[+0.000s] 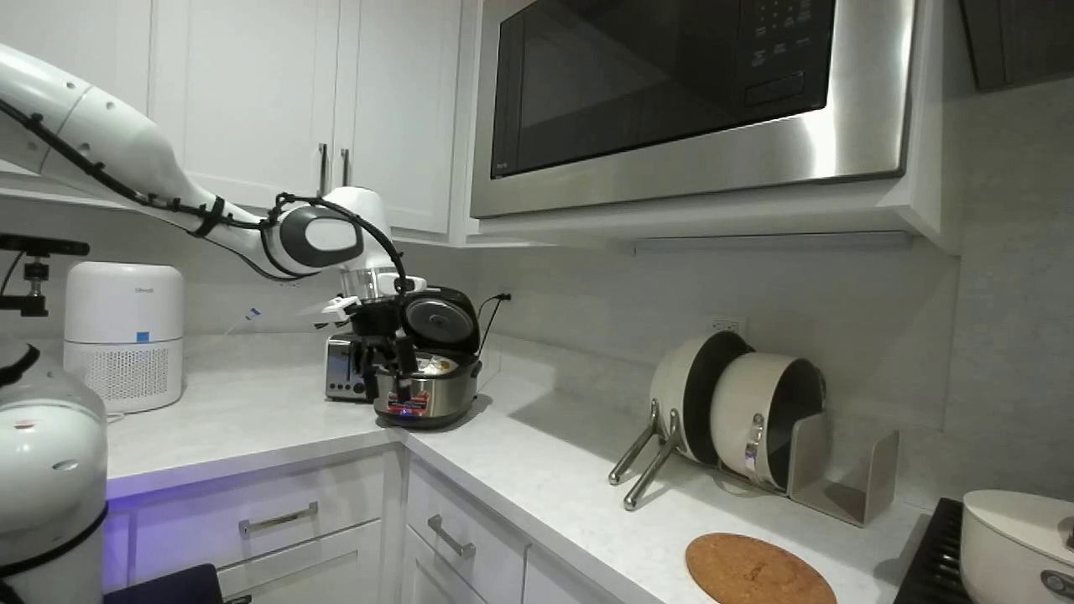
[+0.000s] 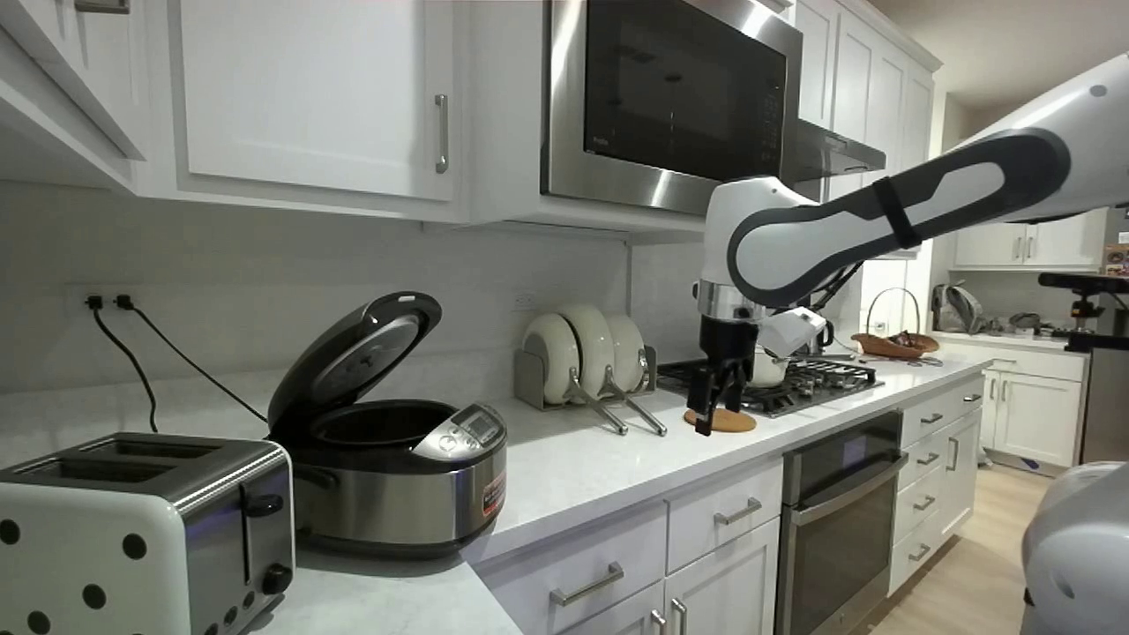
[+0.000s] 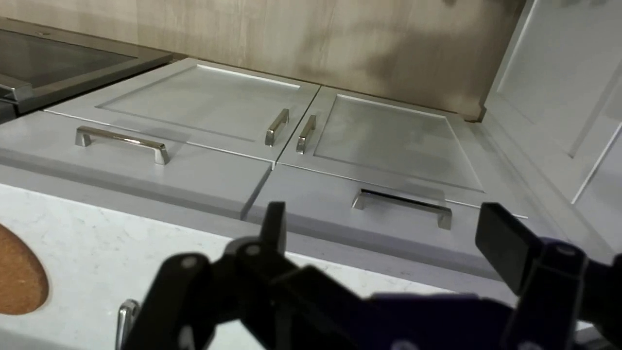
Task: Push the lever on the toaster downwards
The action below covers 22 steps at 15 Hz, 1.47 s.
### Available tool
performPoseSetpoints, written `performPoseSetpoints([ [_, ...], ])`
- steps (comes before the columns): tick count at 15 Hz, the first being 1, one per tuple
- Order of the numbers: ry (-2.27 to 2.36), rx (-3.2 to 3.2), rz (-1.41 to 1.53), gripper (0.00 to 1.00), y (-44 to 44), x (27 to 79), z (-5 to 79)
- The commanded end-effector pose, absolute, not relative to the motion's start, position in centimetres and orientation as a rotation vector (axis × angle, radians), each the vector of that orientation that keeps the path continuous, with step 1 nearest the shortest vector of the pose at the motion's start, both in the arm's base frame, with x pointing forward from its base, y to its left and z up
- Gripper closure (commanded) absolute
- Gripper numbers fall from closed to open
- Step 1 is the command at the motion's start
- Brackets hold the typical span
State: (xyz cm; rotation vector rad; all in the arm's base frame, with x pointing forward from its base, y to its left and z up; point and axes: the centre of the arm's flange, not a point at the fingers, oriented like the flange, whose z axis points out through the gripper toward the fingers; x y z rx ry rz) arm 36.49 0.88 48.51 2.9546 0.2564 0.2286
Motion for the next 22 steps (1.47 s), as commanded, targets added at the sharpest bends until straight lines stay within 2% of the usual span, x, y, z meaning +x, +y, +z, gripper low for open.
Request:
performPoseSetpoints([
  [1, 0.344, 2.977, 0.235, 0.00, 3.9, 37.0, 48.0],
  [15, 0.689, 3.133, 0.339, 0.00, 15.8, 35.7, 48.1],
  [22, 1.051, 3.046, 0.479, 0.00, 21.7, 34.9, 49.0],
])
